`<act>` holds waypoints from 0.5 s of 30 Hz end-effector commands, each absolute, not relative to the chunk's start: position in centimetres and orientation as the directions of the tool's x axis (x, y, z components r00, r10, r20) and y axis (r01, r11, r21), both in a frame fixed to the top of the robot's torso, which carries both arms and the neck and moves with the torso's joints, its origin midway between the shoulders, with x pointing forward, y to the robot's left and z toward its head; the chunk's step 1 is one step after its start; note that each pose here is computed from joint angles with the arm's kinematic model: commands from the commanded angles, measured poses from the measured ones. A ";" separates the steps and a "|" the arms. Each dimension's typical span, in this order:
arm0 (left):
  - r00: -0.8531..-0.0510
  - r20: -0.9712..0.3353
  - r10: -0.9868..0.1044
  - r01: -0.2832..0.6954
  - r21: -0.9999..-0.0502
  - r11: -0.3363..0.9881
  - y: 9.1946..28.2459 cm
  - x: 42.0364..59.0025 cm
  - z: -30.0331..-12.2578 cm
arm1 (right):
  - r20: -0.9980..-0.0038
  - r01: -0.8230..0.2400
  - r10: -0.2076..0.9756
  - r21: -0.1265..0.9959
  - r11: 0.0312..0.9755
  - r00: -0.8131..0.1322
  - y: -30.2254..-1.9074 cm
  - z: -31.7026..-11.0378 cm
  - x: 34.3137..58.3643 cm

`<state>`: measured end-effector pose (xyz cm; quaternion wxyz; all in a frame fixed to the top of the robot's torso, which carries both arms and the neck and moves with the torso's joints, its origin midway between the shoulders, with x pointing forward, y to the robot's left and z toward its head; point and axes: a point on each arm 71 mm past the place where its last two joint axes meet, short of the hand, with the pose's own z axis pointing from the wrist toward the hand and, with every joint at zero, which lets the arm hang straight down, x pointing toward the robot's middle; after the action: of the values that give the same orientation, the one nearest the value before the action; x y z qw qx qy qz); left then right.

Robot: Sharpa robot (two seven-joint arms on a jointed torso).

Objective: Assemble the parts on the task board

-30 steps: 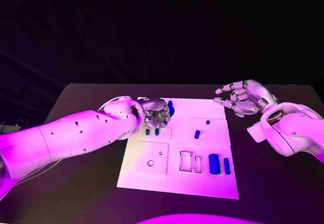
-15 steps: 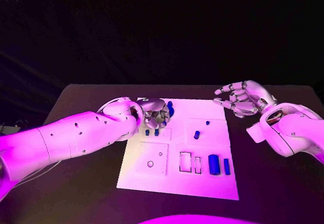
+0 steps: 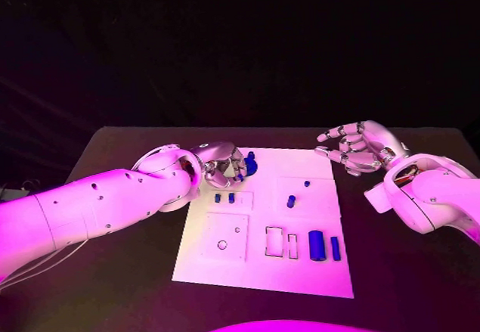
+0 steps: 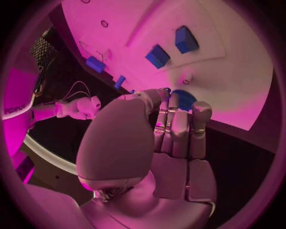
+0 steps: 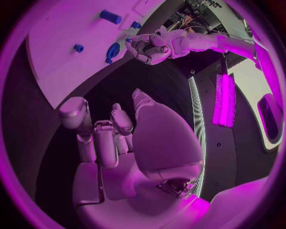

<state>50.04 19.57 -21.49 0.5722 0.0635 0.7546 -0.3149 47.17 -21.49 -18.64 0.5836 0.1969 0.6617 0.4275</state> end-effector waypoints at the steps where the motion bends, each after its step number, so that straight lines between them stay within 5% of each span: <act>1: -0.332 -0.878 -0.344 0.437 -0.466 0.769 20.0 49.8 -20.7 | -0.608 -0.250 0.756 0.792 0.558 -0.240 -21.5 -18.6 47.1; 15: -0.359 -0.884 -0.299 0.406 -0.436 0.803 21.9 49.4 -20.6 | -0.609 -0.248 0.758 0.791 0.560 -0.232 -21.6 -18.6 47.2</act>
<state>49.45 21.97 -20.40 0.5755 0.0312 0.7533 -0.3168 47.22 -21.70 -18.66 0.5860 0.1984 0.6607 0.4252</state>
